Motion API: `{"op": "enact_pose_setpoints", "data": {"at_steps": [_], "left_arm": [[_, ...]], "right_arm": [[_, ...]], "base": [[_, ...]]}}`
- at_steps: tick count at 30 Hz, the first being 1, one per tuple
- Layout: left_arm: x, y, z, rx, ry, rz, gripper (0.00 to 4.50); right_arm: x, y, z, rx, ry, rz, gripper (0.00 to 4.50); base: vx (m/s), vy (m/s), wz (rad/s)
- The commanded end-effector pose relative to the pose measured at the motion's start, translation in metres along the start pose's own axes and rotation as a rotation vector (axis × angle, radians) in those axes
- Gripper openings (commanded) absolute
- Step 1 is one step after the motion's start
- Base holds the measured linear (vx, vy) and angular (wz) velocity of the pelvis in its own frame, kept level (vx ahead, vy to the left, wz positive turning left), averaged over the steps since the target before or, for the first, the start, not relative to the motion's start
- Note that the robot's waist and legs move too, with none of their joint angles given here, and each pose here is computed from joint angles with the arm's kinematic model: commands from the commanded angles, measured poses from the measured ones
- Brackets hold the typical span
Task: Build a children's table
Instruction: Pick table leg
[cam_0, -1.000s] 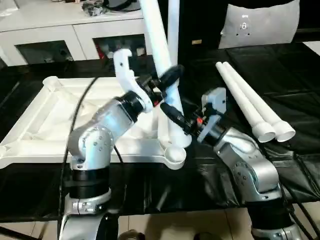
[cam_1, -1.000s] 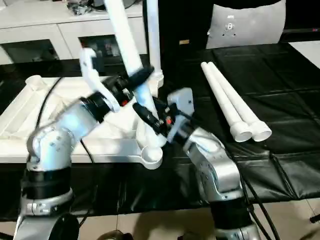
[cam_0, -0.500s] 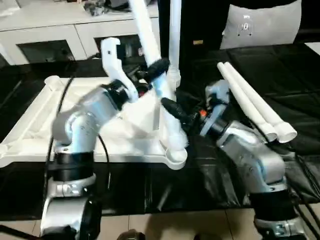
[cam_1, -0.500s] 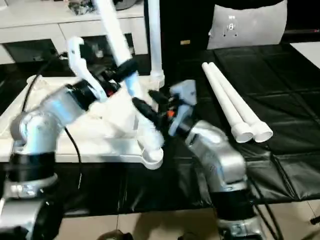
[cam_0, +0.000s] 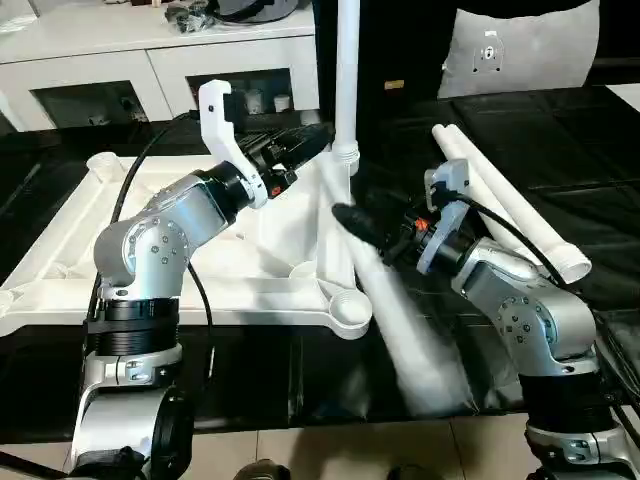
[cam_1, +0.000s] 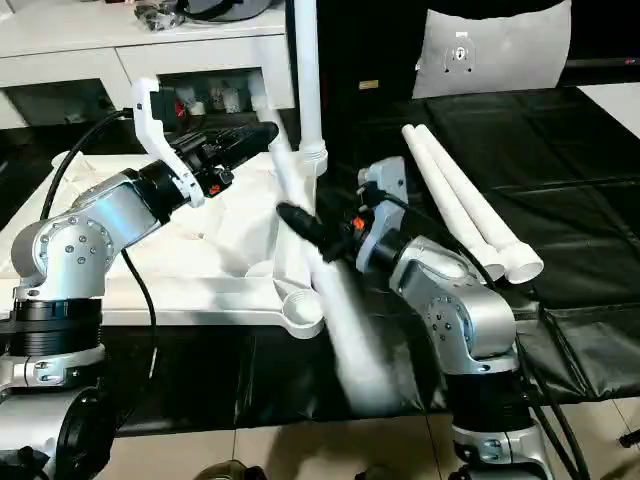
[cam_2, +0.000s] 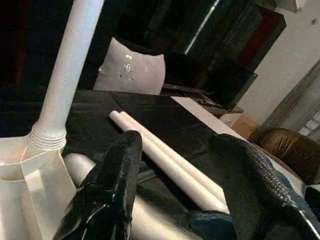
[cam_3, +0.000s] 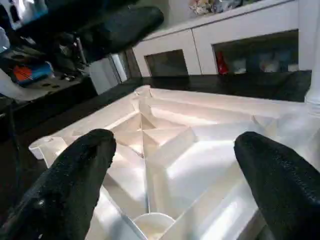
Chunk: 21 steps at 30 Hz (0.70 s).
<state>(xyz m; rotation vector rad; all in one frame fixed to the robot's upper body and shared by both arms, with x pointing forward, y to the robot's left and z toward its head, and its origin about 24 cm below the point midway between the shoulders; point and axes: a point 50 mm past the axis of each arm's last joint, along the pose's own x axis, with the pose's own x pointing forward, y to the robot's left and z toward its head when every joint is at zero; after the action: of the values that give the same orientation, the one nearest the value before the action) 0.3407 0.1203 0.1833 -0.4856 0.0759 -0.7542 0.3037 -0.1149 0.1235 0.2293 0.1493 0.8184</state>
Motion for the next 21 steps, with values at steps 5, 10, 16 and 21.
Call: {"op": "enact_pose_setpoints", "data": {"at_steps": [5,10,16,21], "left_arm": [[-0.011,0.01,-0.013,0.111,0.028,0.124,2.32],[-0.018,0.012,-0.02,0.21,0.06,0.173,2.32],[-0.025,0.011,-0.027,0.343,0.085,0.186,2.67],[-0.033,0.005,-0.036,0.463,0.097,0.149,2.68]], "right_arm": [[-0.008,-0.013,-0.043,0.112,0.184,-0.183,4.45],[-0.012,-0.015,-0.043,0.107,0.139,-0.241,4.45],[-0.011,-0.02,-0.027,0.079,0.071,-0.281,4.49],[-0.011,-0.017,-0.02,0.028,0.071,-0.277,4.5]], "base": [[0.0,0.0,0.0],[0.0,0.0,0.0],[0.0,0.0,0.0],[0.0,0.0,0.0]]}}
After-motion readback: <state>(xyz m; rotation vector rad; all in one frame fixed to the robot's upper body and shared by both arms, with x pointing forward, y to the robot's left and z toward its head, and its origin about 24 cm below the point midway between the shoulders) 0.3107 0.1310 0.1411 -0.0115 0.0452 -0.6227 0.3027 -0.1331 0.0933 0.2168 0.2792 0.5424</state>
